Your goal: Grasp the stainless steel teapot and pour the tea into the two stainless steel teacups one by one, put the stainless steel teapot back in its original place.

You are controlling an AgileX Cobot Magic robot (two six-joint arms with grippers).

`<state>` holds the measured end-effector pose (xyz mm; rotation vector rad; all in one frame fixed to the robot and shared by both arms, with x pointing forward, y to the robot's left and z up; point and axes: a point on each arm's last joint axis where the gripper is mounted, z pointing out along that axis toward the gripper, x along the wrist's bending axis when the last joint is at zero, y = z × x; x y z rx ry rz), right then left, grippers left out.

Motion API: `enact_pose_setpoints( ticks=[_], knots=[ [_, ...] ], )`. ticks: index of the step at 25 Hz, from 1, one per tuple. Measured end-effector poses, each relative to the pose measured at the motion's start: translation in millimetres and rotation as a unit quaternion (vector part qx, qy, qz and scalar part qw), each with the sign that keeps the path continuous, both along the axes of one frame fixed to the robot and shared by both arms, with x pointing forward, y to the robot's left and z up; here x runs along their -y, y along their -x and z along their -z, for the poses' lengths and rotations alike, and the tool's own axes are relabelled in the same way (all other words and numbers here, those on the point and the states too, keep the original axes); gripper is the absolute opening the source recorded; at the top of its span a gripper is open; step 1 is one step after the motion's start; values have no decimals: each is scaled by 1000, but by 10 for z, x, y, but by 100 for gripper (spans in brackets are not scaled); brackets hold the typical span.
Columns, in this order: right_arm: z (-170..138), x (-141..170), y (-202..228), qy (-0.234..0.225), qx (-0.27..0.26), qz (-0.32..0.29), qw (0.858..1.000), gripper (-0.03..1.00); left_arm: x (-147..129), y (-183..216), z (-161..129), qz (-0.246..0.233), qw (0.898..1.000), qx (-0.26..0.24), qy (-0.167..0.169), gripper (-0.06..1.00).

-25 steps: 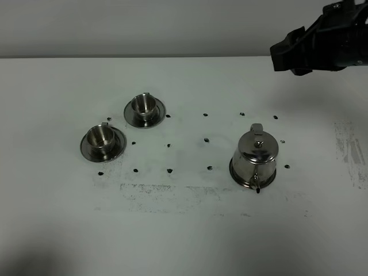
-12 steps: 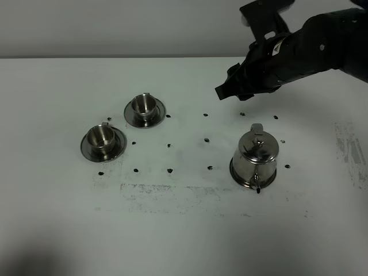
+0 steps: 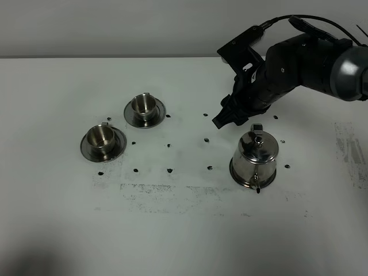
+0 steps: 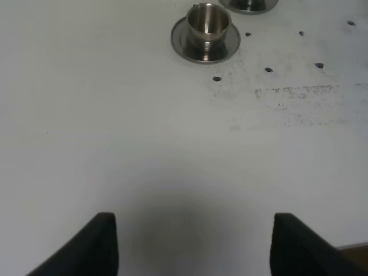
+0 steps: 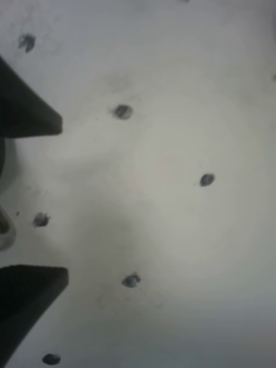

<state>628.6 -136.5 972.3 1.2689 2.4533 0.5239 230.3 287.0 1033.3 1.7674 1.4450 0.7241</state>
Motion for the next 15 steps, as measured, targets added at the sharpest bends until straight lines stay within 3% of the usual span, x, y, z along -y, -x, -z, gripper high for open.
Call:
enact_pose_setpoints(
  ticks=[15],
  knots=[
    [91, 112, -37, 48, -9, -24, 999, 48, 0, 0, 0, 0, 1000, 0, 0, 55]
  ],
)
